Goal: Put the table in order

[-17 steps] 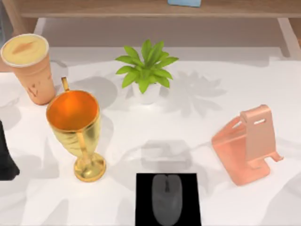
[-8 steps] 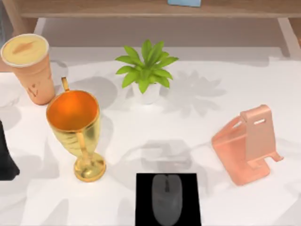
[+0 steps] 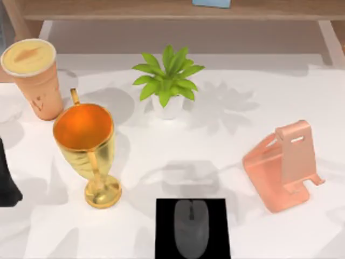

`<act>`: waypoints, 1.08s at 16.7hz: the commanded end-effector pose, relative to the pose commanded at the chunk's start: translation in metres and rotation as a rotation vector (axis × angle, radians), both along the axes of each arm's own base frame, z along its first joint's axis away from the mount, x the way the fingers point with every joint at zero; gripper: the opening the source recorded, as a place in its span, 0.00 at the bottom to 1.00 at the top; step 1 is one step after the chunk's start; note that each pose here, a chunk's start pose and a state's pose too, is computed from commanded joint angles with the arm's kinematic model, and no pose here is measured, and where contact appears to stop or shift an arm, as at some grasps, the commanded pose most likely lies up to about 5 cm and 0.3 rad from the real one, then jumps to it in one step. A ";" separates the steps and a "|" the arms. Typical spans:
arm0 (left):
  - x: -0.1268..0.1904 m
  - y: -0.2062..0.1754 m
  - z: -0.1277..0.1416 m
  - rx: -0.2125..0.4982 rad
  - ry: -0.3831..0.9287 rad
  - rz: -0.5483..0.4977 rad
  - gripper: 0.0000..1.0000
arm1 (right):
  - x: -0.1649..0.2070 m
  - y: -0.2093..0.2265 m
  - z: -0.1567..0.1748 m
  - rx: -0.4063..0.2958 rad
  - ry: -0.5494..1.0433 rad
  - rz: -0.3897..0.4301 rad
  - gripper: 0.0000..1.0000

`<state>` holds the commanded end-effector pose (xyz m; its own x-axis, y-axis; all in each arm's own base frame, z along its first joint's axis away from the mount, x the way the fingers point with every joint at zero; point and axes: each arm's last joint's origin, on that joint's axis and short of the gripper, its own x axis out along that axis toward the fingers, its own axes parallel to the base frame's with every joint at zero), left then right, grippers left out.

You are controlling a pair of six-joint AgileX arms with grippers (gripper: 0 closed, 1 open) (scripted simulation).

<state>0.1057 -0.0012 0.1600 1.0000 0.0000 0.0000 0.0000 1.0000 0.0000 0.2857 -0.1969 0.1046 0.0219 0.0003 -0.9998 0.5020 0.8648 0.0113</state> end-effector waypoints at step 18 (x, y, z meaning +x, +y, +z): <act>0.000 0.000 0.000 0.000 0.000 0.000 1.00 | 0.000 0.000 0.000 0.000 0.000 0.000 0.00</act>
<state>0.1057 -0.0012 0.1600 1.0000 0.0000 0.0000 0.0000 1.0000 0.0000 0.2857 -0.1969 0.1046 0.0219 0.0003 -0.9998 0.5020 0.8648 0.0113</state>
